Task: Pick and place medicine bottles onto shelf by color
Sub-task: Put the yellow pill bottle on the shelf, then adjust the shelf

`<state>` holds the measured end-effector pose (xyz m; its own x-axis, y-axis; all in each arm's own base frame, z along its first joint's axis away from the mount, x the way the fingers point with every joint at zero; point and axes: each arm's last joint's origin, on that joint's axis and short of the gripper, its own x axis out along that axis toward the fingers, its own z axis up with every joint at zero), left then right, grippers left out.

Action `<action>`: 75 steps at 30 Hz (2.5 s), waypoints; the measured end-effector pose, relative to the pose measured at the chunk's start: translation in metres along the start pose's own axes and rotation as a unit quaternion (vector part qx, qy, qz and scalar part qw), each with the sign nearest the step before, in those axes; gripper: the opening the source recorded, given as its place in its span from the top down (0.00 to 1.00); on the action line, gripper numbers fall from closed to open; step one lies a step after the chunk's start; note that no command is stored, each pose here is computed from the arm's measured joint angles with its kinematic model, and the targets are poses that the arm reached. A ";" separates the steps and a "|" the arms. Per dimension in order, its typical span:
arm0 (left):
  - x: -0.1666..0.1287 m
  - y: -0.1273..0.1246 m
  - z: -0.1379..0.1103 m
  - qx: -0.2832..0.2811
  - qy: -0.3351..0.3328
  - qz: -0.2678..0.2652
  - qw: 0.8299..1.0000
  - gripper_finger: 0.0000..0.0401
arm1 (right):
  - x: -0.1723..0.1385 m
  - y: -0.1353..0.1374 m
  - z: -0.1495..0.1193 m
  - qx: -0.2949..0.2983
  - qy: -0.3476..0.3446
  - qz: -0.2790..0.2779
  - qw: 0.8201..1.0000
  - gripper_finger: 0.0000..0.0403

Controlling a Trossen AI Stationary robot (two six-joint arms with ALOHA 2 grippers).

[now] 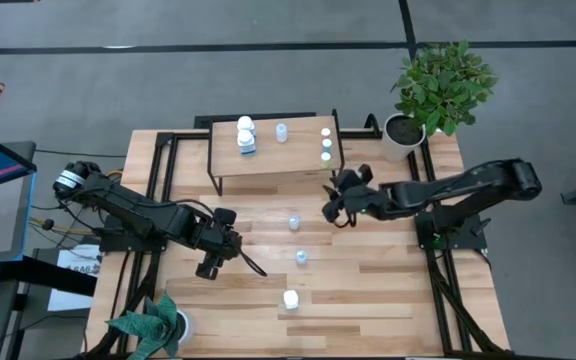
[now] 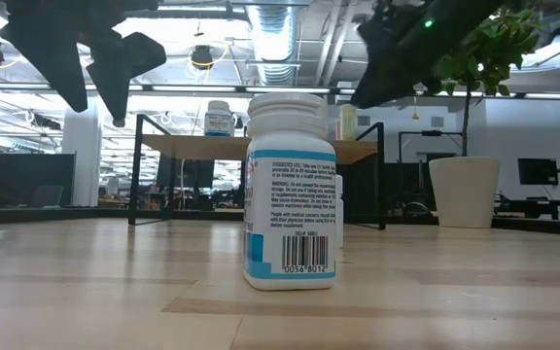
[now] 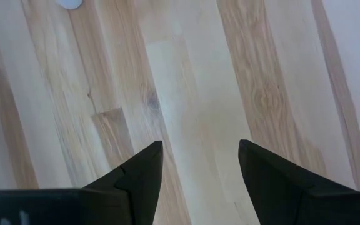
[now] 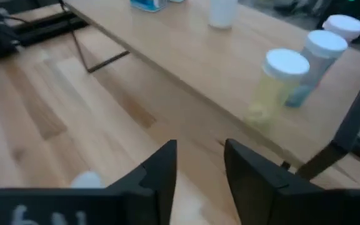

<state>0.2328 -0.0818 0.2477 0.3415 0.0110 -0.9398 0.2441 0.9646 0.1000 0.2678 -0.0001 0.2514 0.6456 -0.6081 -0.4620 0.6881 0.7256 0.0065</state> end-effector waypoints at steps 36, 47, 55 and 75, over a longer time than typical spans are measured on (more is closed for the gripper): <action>0.000 0.000 0.000 0.001 -0.002 0.001 1.000 0.51 | 0.045 -0.029 0.008 0.039 -0.013 -0.098 0.994 0.82; 0.000 0.000 0.000 0.001 -0.001 0.001 1.000 0.51 | 0.036 -0.028 0.013 0.045 -0.022 -0.089 0.995 0.82; 0.000 0.000 0.001 -0.005 -0.003 0.001 1.000 0.51 | -0.028 -0.007 0.030 0.008 0.033 0.095 0.995 0.82; -0.003 0.043 -0.031 -0.124 0.148 0.175 0.965 0.51 | -0.057 0.047 -0.035 -0.080 0.193 0.189 0.960 0.82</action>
<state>0.2136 -0.0325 0.2449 0.0796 0.3874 -0.9185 -0.0773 0.9210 0.3818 0.2518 0.0802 0.2472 0.6463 -0.1499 -0.7482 0.3502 0.9294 0.1164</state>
